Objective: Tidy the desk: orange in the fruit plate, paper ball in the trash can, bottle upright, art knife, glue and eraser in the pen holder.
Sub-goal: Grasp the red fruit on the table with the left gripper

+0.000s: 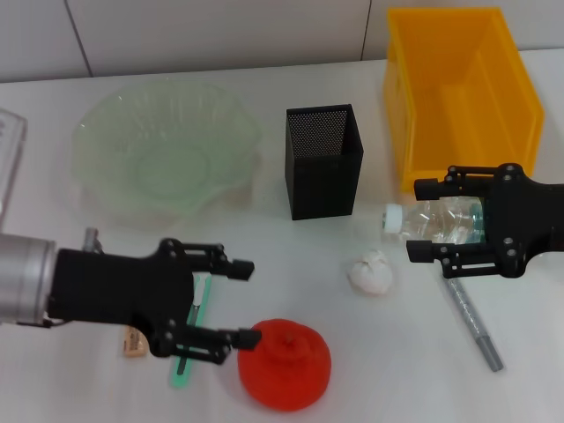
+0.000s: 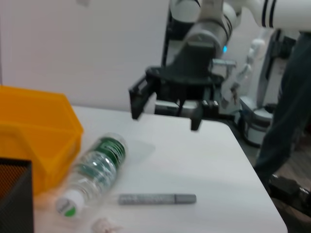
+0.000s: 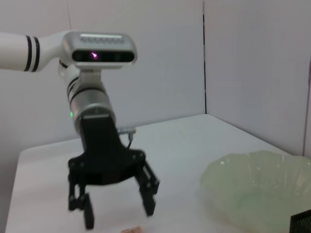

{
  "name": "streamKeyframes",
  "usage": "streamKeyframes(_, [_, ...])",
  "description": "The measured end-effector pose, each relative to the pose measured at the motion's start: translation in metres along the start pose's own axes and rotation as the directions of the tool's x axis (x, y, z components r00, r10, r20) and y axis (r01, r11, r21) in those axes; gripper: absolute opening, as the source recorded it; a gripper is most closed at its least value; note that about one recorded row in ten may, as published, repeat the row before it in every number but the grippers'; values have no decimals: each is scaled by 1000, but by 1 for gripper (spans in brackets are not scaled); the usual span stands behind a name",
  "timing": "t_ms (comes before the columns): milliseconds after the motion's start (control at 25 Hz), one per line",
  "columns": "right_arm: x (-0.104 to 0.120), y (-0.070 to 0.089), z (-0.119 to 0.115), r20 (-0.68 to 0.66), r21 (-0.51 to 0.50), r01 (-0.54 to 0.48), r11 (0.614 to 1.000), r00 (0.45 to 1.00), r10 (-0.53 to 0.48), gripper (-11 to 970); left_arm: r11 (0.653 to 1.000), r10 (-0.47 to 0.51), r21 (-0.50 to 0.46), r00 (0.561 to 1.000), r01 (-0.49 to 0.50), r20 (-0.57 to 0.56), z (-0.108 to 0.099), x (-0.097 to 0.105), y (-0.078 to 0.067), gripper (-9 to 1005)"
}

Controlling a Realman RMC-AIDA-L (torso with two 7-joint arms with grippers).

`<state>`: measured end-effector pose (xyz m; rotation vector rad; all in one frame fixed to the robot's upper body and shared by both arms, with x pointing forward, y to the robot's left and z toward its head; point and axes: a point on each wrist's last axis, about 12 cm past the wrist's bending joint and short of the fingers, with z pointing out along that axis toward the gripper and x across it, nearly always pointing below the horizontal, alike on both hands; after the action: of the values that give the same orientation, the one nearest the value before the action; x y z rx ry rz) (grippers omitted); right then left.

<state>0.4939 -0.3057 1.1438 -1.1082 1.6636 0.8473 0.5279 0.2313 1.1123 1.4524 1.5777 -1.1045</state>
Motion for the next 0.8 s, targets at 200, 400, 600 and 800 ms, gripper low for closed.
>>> streamKeyframes(200, [0, 0, -1, -1, 1, -6, 1000, 1000, 6, 763, 999, -17, 33, 1000, 18, -23, 17, 13, -4, 742])
streamKeyframes(400, [0, 0, 0, 1, -3, -7, 1000, 1000, 7, 763, 998, -54, 41, 998, 55, -40, 33, 24, -3, 737])
streamKeyframes(600, [-1, 0, 1, 1, -6, -4, 1000, 1000, 4, 763, 997, -58, 49, 998, 60, -37, 39, 25, -3, 731])
streamKeyframes(800, [-2, 0, 2, -2, -11, -4, 1000, 1000, 4, 762, 996, -73, 48, 995, 76, -65, 43, 28, -2, 725])
